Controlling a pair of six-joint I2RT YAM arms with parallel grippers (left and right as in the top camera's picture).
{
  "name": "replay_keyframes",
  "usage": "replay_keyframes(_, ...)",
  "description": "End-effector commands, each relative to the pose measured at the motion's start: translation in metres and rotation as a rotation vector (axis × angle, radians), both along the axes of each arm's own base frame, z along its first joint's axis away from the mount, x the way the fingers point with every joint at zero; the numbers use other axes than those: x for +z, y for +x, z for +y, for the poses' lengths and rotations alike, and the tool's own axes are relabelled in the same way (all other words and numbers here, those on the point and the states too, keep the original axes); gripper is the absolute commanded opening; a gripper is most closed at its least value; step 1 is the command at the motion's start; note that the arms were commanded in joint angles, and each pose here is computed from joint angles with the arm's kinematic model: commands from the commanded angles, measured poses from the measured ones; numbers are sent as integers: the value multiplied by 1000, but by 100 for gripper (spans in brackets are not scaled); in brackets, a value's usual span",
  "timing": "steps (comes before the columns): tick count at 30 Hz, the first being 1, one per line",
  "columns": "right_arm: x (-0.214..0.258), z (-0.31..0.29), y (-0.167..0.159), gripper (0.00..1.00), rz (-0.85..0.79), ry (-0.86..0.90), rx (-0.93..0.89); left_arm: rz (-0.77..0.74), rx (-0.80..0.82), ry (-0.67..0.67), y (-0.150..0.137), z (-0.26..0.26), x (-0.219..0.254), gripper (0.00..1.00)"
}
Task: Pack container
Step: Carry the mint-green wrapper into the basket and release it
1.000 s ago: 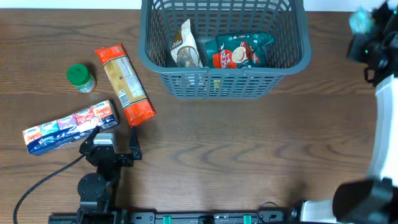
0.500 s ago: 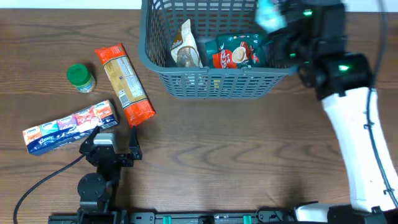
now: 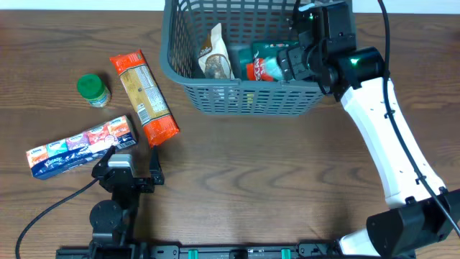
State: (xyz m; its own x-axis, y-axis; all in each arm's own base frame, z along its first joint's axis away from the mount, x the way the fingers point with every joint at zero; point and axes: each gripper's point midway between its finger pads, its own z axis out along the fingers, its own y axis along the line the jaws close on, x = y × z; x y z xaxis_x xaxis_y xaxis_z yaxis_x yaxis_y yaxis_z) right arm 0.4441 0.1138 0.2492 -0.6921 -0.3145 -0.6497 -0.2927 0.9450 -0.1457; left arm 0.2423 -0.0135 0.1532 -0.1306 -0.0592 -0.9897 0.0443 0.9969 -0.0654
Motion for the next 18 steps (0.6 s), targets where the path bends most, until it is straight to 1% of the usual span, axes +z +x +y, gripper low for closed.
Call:
replay_keyframes(1, 15, 4, 1, 99, -33, 29, -7, 37, 1, 2, 0, 0, -16, 99)
replay_keyframes(3, 24, 3, 3, 99, -51, 32, -17, 37, 1, 2, 0, 0, -16, 99)
replay_keyframes(5, 38, -5, 4, 99, -72, 29, -77, 37, 1, 2, 0, 0, -16, 99)
replay_keyframes(11, 87, -44, -1, 99, -154, -67, -234, 37, 1, 2, 0, 0, -16, 99)
replay_keyframes(12, 93, -53, -2, 99, -166, -83, -277, 37, 1, 2, 0, 0, -16, 99)
replay_keyframes(15, 111, -96, -11, 99, -208, -124, -491, 37, 1, 2, 0, 0, -16, 98)
replay_keyframes(18, 112, -140, -24, 99, -209, -148, -687, 37, 1, 2, 0, 0, -16, 98)
